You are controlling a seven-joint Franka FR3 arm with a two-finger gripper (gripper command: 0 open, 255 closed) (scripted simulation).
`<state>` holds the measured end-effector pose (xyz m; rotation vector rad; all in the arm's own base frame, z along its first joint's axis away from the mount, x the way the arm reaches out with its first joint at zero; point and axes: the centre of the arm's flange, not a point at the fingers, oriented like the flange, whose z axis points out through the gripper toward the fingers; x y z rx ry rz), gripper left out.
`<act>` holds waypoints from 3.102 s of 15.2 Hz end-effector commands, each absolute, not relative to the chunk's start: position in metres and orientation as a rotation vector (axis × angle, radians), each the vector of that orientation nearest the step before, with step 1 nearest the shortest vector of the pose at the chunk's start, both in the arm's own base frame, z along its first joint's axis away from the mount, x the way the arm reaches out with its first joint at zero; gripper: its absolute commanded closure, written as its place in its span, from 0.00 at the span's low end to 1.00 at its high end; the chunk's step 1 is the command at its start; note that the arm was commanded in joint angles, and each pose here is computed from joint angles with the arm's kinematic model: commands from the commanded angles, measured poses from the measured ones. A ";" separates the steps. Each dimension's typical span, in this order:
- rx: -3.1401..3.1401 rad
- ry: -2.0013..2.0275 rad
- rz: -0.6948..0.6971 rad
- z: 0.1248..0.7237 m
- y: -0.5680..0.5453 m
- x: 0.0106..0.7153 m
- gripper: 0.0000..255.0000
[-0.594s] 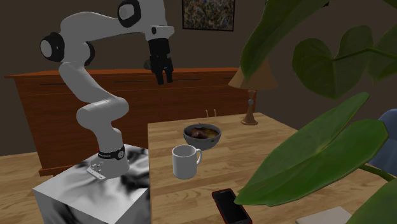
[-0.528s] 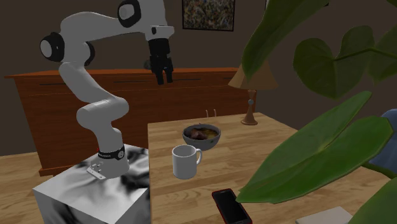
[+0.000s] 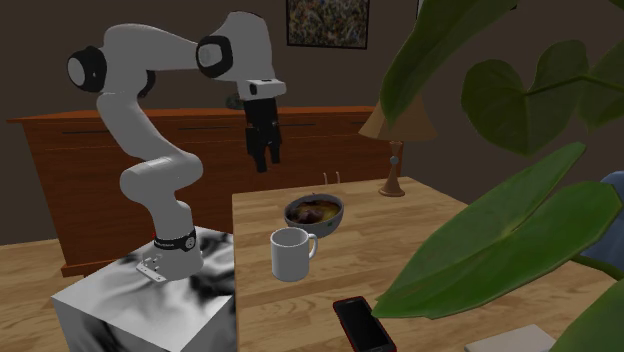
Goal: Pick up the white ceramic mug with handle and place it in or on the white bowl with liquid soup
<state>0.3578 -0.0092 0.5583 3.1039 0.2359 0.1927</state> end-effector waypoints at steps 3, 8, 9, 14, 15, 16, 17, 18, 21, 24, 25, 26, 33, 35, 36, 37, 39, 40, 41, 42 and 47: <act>3.117 0.213 0.166 0.514 -0.024 0.378 0.00; 3.134 0.185 0.129 0.455 -0.043 0.404 0.00; 3.138 0.179 0.121 0.443 -0.047 0.409 0.00; 3.152 0.152 0.086 0.387 -0.065 0.431 0.00; 3.152 0.152 0.086 0.382 -0.065 0.431 0.00; 3.152 0.152 0.086 0.377 -0.065 0.431 0.00; 3.152 0.152 0.086 0.371 -0.065 0.432 0.00; 3.152 0.152 0.086 0.366 -0.065 0.432 0.00; 3.152 0.152 0.086 0.350 -0.065 0.433 0.00; 3.152 0.152 0.086 0.347 -0.065 0.433 0.00; 3.152 0.152 0.086 0.347 -0.065 0.433 0.00; 3.152 0.152 0.086 0.347 -0.065 0.433 0.00; 3.152 0.152 0.086 0.347 -0.065 0.433 1.00; 3.152 0.152 0.086 0.347 -0.065 0.433 1.00; 3.152 0.152 0.086 0.347 -0.065 0.433 1.00; 3.152 0.152 0.086 0.347 -0.065 0.433 1.00; 3.152 0.152 0.086 0.347 -0.065 0.433 1.00; 3.152 0.152 0.086 0.353 -0.065 0.433 1.00; 3.152 0.152 0.086 0.358 -0.065 0.433 1.00; 3.152 0.152 0.086 0.363 -0.065 0.433 1.00; 3.152 0.152 0.086 0.390 -0.065 0.433 1.00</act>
